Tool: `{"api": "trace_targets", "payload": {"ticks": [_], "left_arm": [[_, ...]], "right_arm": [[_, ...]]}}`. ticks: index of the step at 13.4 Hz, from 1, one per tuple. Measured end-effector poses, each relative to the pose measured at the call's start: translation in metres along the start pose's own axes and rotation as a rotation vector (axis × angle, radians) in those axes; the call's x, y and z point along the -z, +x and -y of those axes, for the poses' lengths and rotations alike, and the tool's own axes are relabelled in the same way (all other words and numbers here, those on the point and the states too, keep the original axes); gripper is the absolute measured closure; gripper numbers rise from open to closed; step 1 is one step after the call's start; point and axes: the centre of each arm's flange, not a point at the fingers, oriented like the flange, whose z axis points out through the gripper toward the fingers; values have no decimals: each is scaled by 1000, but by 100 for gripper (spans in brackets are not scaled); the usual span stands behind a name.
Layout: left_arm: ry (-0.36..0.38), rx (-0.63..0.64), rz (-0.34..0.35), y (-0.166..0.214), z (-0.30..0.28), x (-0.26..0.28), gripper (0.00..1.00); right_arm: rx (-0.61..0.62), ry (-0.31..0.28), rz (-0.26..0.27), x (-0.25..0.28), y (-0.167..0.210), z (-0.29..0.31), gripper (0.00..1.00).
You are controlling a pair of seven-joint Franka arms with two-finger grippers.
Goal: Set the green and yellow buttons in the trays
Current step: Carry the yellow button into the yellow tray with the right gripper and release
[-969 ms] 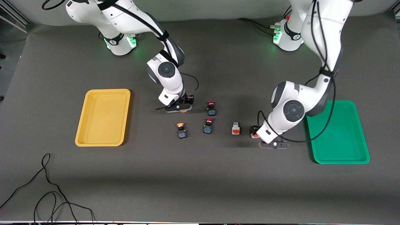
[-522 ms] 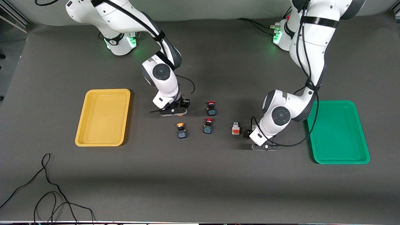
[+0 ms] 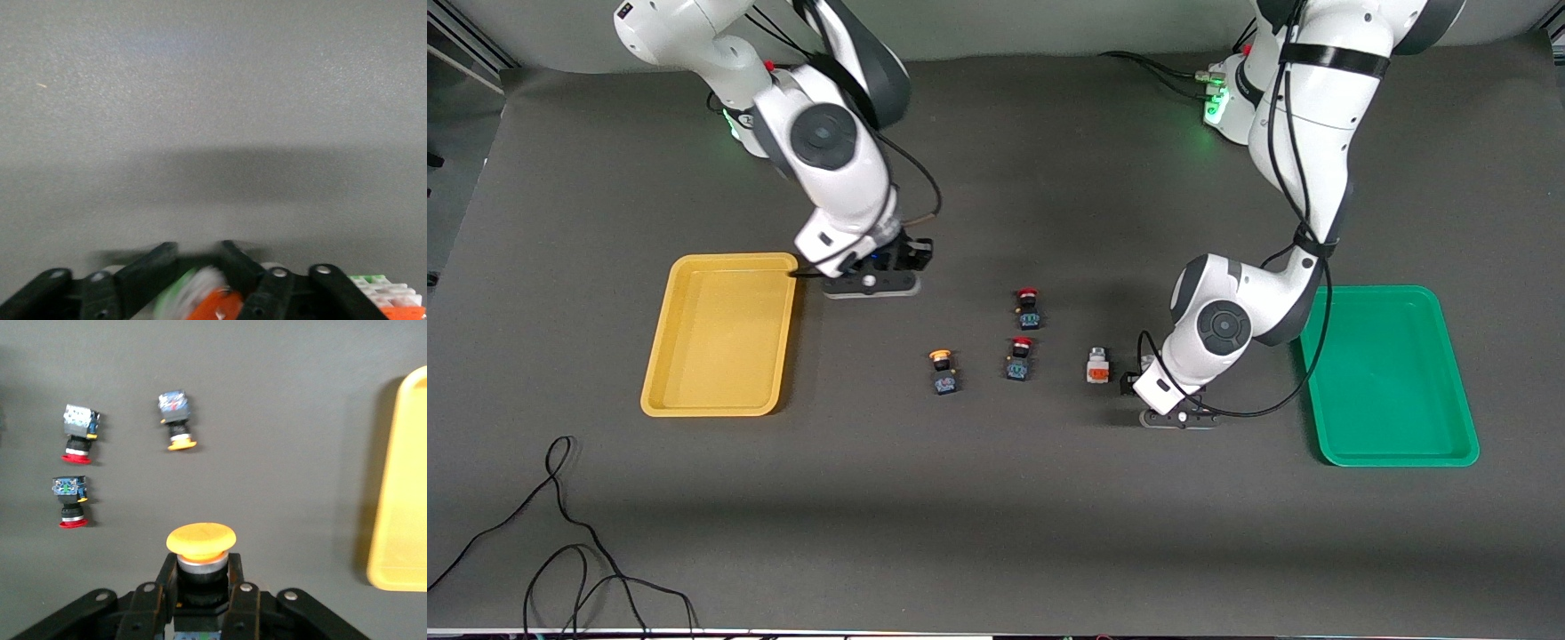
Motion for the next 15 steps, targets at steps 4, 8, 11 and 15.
{"api": "trace_targets", "payload": {"ticks": [4, 8, 11, 15], "left_arm": [[22, 7, 59, 1, 2, 24, 96], [52, 104, 134, 0, 5, 66, 99], [60, 181, 139, -1, 5, 67, 67], [79, 458, 130, 5, 20, 67, 22]], "right_arm": [[2, -11, 17, 26, 52, -151, 67], [31, -19, 53, 16, 68, -340, 67], [54, -22, 37, -1, 52, -435, 67], [69, -69, -15, -89, 33, -449, 67]]}}
